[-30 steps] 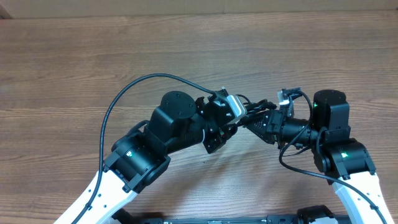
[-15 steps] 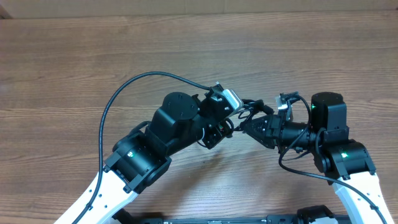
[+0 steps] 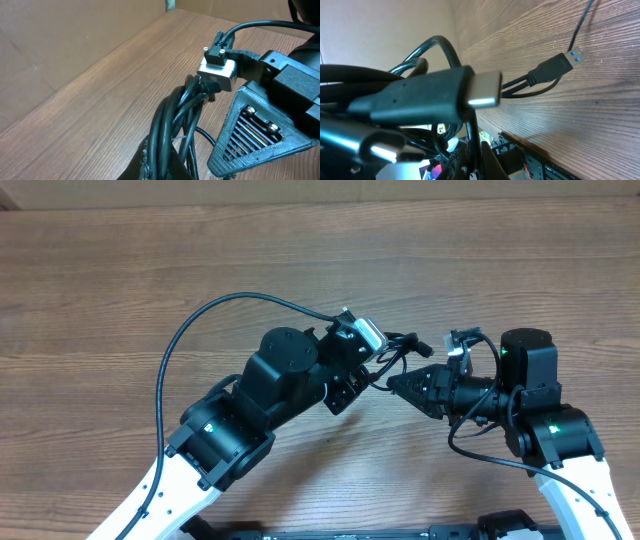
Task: Untangle cables
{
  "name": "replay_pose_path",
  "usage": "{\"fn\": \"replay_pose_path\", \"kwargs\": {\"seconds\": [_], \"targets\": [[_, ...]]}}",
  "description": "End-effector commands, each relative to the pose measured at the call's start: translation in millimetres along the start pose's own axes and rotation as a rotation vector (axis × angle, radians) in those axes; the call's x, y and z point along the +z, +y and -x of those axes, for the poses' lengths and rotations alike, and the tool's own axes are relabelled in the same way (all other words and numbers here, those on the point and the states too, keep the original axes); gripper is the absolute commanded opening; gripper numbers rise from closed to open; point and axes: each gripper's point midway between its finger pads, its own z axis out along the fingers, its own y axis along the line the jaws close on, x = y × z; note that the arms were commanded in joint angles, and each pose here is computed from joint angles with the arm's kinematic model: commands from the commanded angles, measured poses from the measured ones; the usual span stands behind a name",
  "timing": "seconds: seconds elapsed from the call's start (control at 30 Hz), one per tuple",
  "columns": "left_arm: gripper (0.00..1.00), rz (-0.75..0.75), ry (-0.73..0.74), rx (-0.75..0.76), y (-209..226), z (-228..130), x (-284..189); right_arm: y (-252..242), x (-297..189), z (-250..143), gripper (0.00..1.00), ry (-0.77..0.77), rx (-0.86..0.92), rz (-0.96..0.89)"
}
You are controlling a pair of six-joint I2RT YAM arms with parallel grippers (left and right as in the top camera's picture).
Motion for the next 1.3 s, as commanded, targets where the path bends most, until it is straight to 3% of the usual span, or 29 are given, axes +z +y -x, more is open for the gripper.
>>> {"fn": "replay_pose_path", "kwargs": {"seconds": [0.0,0.07,0.37,0.53,0.83,0.9,0.97,1.0,1.03,1.27], "targets": [[0.04,0.040,-0.074,-0.005,8.0,23.1,-11.6,2.2,0.0,-3.8,0.04,0.016,-0.058,0.009],[0.04,0.020,-0.100,-0.032,5.1,29.1,-12.0,-3.2,0.0,-4.8,0.04,0.015,-0.045,-0.013],[0.04,-0.373,-0.245,0.021,-60.3,60.3,-29.3,-25.7,-1.6,2.6,0.04,-0.047,0.007,-0.122],[0.04,-0.431,-0.243,0.010,-69.1,59.7,-33.0,-21.8,-1.3,5.7,0.04,-0.057,-0.014,-0.108],[0.04,-0.405,-0.282,0.020,-64.8,68.8,-33.6,-21.1,-1.0,0.8,0.05,-0.027,-0.117,-0.100],[0.04,-0.407,-0.310,0.017,-64.7,75.8,-35.8,-23.5,-1.1,0.0,0.13,-0.024,-0.140,-0.111],[0.04,-0.407,-0.335,0.010,-64.2,82.1,-37.8,-30.1,-1.8,1.4,0.30,-0.035,-0.133,-0.142],[0.04,-0.407,-0.351,0.008,-63.9,86.0,-39.2,-36.8,-2.6,3.4,0.43,-0.049,-0.119,-0.176],[0.04,-0.410,-0.361,0.011,-64.3,88.4,-40.3,-41.3,-3.2,4.6,0.48,-0.058,-0.110,-0.198],[0.04,-0.402,-0.389,0.021,-63.1,94.5,-44.2,-60.1,-7.1,11.7,0.53,-0.100,-0.105,-0.296]]}}
